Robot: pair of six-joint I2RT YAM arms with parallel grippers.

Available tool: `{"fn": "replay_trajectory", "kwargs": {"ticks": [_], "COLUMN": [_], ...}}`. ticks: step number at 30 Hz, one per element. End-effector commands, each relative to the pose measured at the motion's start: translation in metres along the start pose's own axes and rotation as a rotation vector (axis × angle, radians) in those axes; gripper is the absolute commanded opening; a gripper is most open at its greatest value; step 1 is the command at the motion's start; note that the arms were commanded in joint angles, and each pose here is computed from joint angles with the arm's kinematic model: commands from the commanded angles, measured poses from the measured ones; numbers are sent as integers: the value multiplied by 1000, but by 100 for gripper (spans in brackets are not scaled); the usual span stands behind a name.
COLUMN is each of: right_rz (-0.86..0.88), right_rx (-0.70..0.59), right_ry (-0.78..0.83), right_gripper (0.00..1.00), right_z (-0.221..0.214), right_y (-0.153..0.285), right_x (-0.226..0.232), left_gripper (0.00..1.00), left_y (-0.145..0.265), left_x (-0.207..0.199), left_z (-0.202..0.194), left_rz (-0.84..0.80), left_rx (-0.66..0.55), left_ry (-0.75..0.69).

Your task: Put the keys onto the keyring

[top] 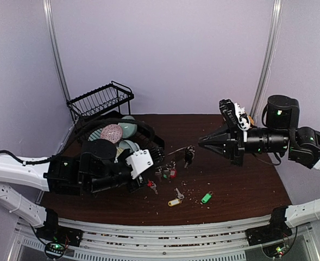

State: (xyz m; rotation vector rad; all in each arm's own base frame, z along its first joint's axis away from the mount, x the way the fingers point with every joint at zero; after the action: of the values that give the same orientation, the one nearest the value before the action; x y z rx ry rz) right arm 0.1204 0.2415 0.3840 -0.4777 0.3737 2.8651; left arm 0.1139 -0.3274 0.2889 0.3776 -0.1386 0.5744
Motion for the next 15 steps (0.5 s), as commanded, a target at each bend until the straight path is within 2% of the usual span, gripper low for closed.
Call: {"fn": "replay_trajectory", "kwargs": {"ticks": [1, 7, 9, 15], "right_rz": [5, 9, 20, 130], "right_rx": [-106, -244, -299, -347], "right_ry": [-165, -267, -276, -259], "right_gripper": [9, 14, 14, 19], "right_z": [2, 7, 14, 21], "right_y": [-9, -6, -3, -4], "right_x": [-5, -3, -3, 7], "left_gripper": [0, 0, 0, 0], "left_y": [21, 38, 40, 42], "left_x": [12, 17, 17, 18], "left_z": [34, 44, 46, 49], "left_rz": [30, 60, 66, 125], "left_rx": [-231, -410, -443, -495], "left_ry": [35, -38, -69, -212]}}
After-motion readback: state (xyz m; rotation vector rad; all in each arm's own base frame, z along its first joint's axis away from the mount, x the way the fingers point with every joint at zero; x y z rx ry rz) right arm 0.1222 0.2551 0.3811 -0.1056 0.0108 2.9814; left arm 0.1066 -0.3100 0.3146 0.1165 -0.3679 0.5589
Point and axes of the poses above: each gripper's point midway between its finger pads, its own y axis back along the fingers, its own x axis along the line the jaws close on, z = x × y, the point moved 7 cm from there along y, back along the fingers, and after that the axes turned 14 degrees about y, right-handed, at the moved point
